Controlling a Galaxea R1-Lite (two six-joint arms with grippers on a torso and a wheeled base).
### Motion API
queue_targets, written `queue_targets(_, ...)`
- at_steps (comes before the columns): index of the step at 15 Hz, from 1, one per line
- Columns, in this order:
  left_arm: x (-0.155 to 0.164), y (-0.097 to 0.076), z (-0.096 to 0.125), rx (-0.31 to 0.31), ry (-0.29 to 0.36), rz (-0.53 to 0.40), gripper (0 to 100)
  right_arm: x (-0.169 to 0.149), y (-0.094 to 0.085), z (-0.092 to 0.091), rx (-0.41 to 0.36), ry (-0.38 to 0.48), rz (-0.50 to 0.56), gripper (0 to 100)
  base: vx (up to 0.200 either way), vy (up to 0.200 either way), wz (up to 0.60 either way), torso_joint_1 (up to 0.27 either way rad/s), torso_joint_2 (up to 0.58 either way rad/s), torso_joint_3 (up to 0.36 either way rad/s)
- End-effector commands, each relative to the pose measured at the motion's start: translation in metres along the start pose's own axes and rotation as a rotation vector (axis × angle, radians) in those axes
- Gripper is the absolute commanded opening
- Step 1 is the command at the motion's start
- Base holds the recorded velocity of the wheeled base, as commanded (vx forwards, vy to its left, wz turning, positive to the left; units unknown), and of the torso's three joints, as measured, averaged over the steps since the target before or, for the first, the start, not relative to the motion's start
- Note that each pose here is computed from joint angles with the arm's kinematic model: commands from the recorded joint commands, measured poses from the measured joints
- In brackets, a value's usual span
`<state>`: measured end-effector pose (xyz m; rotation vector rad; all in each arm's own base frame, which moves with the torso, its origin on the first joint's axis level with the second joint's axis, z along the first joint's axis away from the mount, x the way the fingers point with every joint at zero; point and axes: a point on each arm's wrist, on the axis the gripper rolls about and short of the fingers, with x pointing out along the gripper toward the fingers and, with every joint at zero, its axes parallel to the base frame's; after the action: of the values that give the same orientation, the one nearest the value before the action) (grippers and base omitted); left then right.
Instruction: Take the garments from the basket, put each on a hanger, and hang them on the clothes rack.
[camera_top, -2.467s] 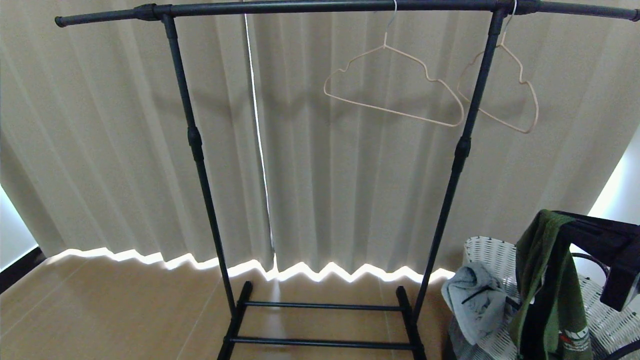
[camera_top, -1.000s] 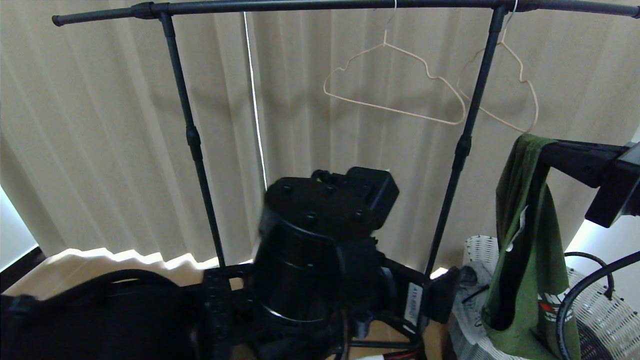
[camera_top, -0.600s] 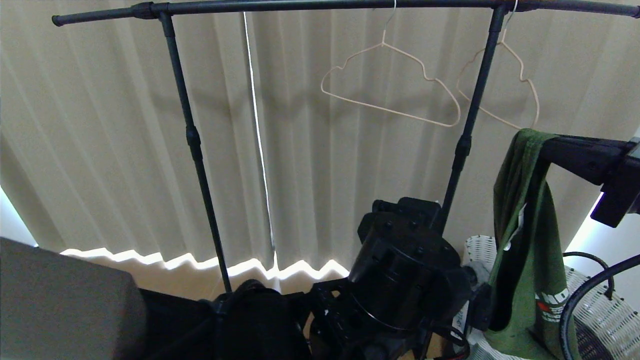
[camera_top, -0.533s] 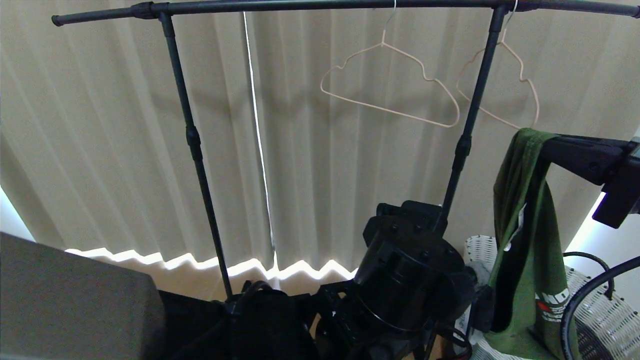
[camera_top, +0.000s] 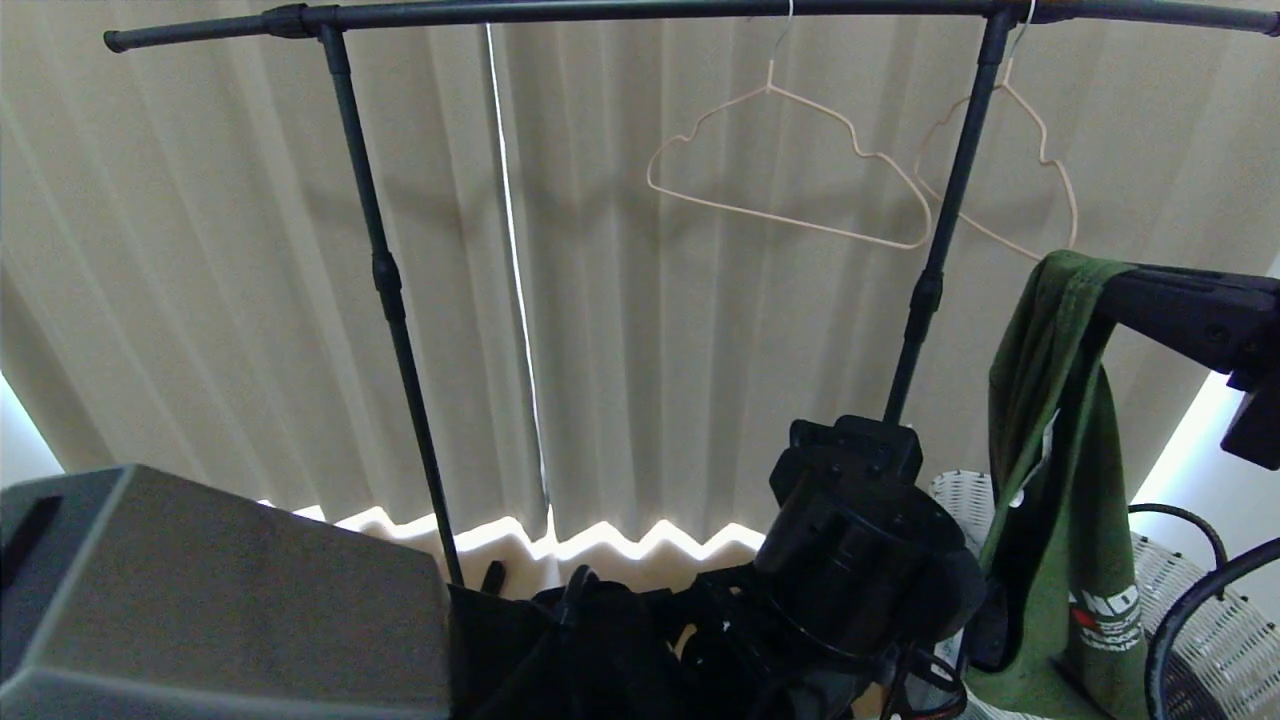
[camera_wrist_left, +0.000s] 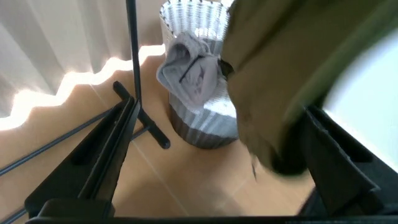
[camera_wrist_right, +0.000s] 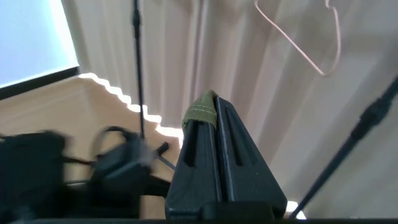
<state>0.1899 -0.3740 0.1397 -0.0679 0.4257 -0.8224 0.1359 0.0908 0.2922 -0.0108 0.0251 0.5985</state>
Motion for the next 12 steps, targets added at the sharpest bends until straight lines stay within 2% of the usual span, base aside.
queue_targets(1, 0.014, 0.002, -0.006, 0.0, 0.007, 0.01, 100, -0.009, 0.001, 0.003, 0.0, -0.027, 0.02, 0, 0.0, 0.0, 0.0, 0.0, 0.0, 0.0)
queue_targets(7, 0.015, 0.005, -0.018, 0.034, 0.049, 0.025, 100, -0.017, 0.001, 0.005, -0.002, -0.044, 0.021, 0, 0.0, 0.0, 0.0, 0.0, 0.0, 0.0)
queue_targets(8, 0.014, 0.006, -0.019, 0.038, 0.054, 0.03, 0, -0.017, 0.001, 0.005, -0.001, -0.042, 0.021, 0, 0.0, 0.0, 0.0, 0.0, 0.0, 0.0)
queue_targets(11, 0.005, 0.007, -0.018, 0.045, 0.057, 0.029, 0, -0.016, 0.001, 0.004, -0.001, -0.036, 0.018, 0, 0.0, 0.0, 0.0, 0.0, 0.0, 0.0)
queue_targets(12, -0.009, 0.009, -0.017, 0.056, 0.052, 0.055, 0, -0.016, 0.001, 0.003, 0.0, -0.035, 0.013, 0, 0.0, 0.0, 0.0, 0.0, 0.0, 0.0)
